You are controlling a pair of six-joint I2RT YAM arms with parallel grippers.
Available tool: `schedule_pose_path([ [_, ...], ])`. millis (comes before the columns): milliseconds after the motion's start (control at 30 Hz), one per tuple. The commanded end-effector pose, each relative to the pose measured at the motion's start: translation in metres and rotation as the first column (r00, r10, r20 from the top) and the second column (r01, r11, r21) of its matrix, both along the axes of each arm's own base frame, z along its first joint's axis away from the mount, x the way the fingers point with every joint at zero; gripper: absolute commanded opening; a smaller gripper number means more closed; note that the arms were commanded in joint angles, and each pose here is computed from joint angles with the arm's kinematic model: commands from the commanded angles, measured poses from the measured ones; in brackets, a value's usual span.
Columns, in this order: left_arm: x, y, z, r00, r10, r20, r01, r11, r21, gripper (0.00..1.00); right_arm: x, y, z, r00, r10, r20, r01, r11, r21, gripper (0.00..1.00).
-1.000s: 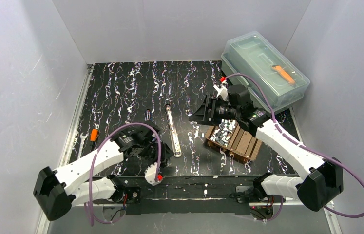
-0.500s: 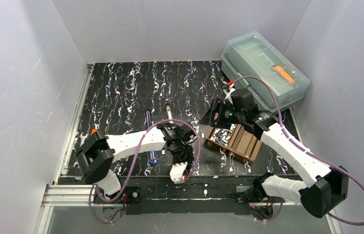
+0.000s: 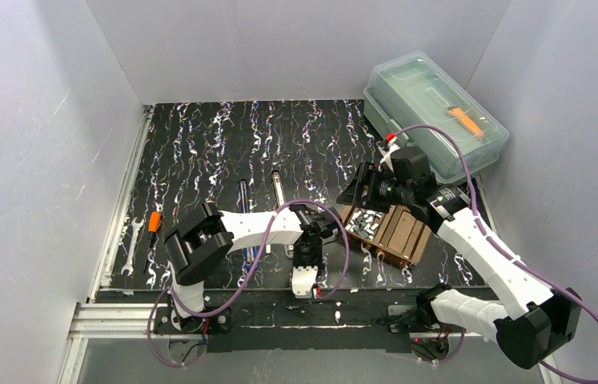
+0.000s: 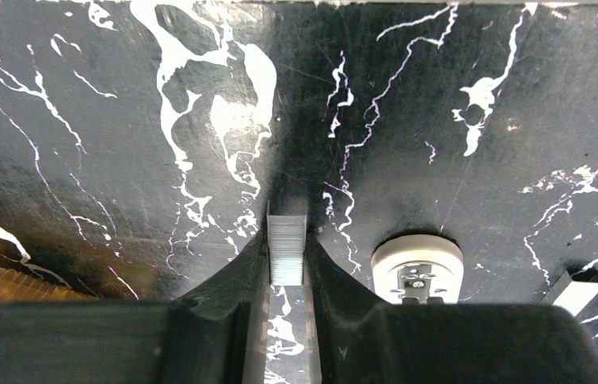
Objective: Load the staples into the stapler
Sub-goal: Place the staple at the center of the board, then pick up the staple from the center of the board.
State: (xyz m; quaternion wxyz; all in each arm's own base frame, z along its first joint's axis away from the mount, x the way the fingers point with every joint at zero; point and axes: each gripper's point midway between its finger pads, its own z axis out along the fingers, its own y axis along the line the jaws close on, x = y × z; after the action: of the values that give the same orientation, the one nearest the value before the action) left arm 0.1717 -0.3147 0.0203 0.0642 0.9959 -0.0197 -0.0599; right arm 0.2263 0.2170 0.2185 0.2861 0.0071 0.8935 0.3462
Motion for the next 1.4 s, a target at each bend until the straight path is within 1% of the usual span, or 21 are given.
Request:
schedule_pose_path([
  [0, 0.0, 0.013, -0.004, 1.0, -0.007, 0.024, 0.005, 0.996, 0.091, 0.25, 0.003, 0.005, 0.027, 0.998, 0.017, 0.06, -0.02, 0.998, 0.057, 0.74],
  [200, -0.007, 0.002, 0.006, 1.0, 0.028, 0.005, -0.028, 0.999, 0.042, 0.48, 0.002, 0.006, 0.024, 0.999, 0.02, 0.048, -0.023, 0.998, 0.062, 0.74],
  [367, -0.01, -0.002, 0.015, 0.998, 0.054, 0.01, -0.054, 0.999, -0.003, 0.53, 0.004, 0.005, 0.019, 0.999, 0.013, 0.042, -0.016, 0.999, 0.052, 0.74],
  [467, -0.012, -0.005, 0.027, 0.997, 0.078, 0.015, -0.078, 0.996, -0.052, 0.58, 0.007, 0.005, 0.019, 0.999, 0.008, 0.042, -0.01, 0.999, 0.048, 0.74],
  [567, -0.015, -0.004, 0.044, 0.992, 0.121, 0.018, -0.119, 0.987, -0.105, 0.59, 0.012, 0.004, 0.022, 0.999, 0.002, 0.046, -0.004, 0.999, 0.037, 0.74],
  [700, -0.023, 0.004, 0.076, 0.982, 0.188, 0.01, -0.183, 0.962, -0.202, 0.6, 0.02, 0.004, 0.027, 0.998, -0.006, 0.056, 0.004, 1.0, 0.029, 0.74],
  [733, -0.026, 0.007, 0.089, 0.979, 0.203, 0.011, -0.194, 0.949, -0.247, 0.61, 0.021, 0.004, 0.029, 0.998, -0.008, 0.058, 0.007, 1.0, 0.03, 0.74],
  [833, -0.033, 0.024, 0.113, 0.968, 0.251, 0.004, -0.236, 0.915, -0.326, 0.62, 0.027, 0.006, 0.03, 0.998, -0.018, 0.056, 0.016, 0.999, 0.031, 0.74],
  [900, -0.039, 0.036, 0.128, 0.953, 0.301, -0.018, -0.285, 0.879, -0.383, 0.62, 0.03, 0.007, 0.022, 0.999, -0.031, 0.036, 0.03, 0.999, 0.024, 0.74],
  [967, -0.045, 0.05, 0.144, 0.93, 0.364, -0.055, -0.348, 0.82, -0.455, 0.62, 0.034, 0.007, 0.007, 0.999, -0.052, 0.01, 0.052, 0.999, -0.007, 0.74],
  [1067, -0.049, 0.062, 0.162, 0.895, 0.431, -0.113, -0.413, 0.707, -0.575, 0.61, 0.034, 0.014, -0.016, 0.997, -0.079, -0.001, 0.079, 0.991, -0.109, 0.75],
  [1133, -0.052, 0.072, 0.172, 0.876, 0.46, -0.149, -0.442, 0.64, -0.629, 0.62, 0.031, 0.025, -0.027, 0.997, -0.081, 0.013, 0.082, 0.98, -0.179, 0.75],
  [1200, -0.049, 0.078, 0.186, 0.846, 0.499, -0.186, -0.474, 0.548, -0.689, 0.62, 0.028, 0.036, -0.036, 0.997, -0.073, 0.028, 0.078, 0.968, -0.237, 0.75],
  [1267, -0.043, 0.083, 0.199, 0.819, 0.535, -0.209, -0.493, 0.468, -0.733, 0.62, 0.027, 0.046, -0.043, 0.996, -0.071, 0.046, 0.081, 0.956, -0.281, 0.74],
  [1333, -0.041, 0.088, 0.209, 0.792, 0.56, -0.242, -0.519, 0.411, -0.749, 0.62, 0.026, 0.054, -0.056, 0.996, -0.074, 0.048, 0.086, 0.941, -0.327, 0.73],
  [1367, -0.041, 0.09, 0.213, 0.788, 0.564, -0.248, -0.521, 0.395, -0.757, 0.62, 0.026, 0.057, -0.062, 0.996, -0.076, 0.052, 0.09, 0.933, -0.35, 0.72],
])
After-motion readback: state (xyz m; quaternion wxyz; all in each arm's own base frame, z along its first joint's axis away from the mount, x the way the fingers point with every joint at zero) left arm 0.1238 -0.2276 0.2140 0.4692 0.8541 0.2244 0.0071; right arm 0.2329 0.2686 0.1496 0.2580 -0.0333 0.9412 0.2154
